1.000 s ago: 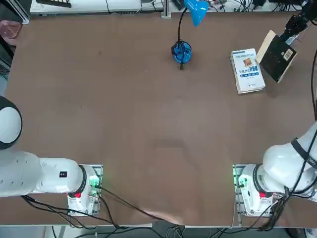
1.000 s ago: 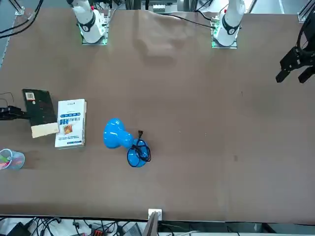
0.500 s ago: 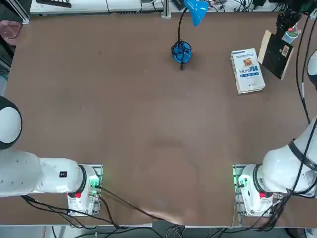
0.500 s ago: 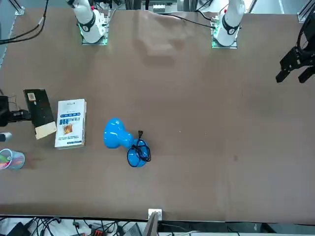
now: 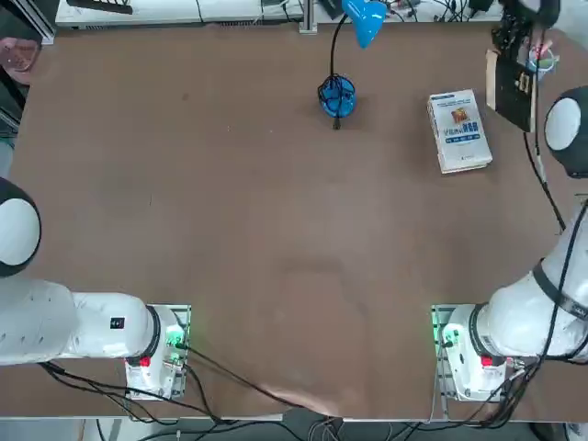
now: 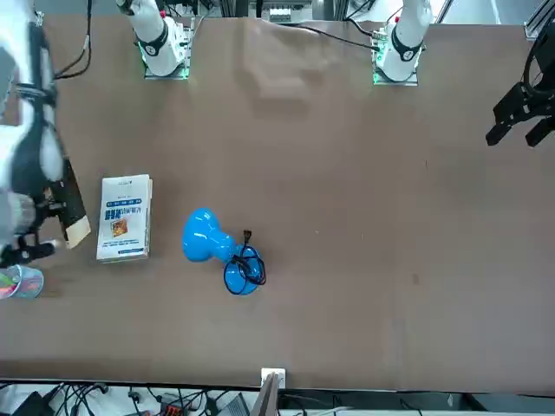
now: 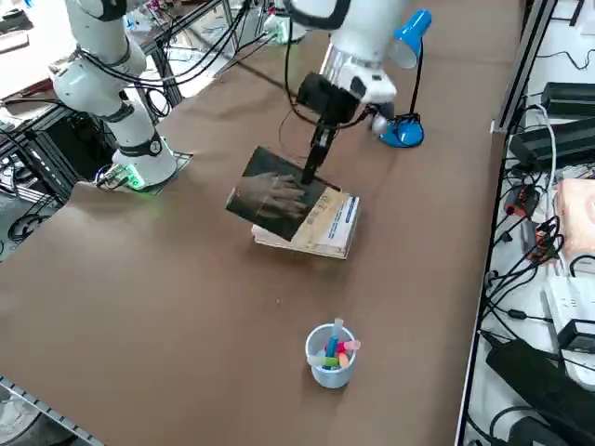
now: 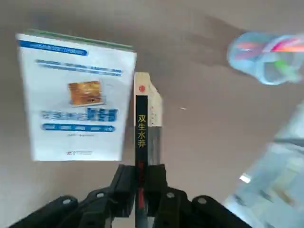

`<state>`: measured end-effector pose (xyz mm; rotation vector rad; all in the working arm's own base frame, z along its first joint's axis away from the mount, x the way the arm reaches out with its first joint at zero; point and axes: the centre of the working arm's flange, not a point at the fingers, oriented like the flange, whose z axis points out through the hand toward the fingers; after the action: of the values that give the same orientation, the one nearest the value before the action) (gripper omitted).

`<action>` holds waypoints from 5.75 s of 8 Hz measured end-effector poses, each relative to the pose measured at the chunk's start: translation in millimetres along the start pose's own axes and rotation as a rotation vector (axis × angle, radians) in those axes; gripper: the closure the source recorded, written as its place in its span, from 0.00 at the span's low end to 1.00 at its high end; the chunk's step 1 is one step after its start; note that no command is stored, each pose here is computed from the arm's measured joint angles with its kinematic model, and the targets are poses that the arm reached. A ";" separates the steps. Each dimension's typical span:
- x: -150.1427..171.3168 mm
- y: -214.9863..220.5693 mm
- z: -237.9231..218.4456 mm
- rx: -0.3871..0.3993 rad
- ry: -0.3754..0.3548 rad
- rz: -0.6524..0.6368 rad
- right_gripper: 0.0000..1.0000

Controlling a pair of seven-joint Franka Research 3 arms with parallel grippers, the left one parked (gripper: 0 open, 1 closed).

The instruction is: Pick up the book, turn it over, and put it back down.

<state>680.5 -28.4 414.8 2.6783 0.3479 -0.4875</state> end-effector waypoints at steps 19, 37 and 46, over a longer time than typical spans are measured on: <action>0.2 -310.7 146.7 -0.940 0.326 0.260 0.92; -2.5 -335.1 198.6 -1.042 0.435 0.290 0.92; -3.7 -354.0 218.0 -1.045 0.473 0.313 0.89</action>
<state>506.7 194.7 110.1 1.7223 0.2091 0.3643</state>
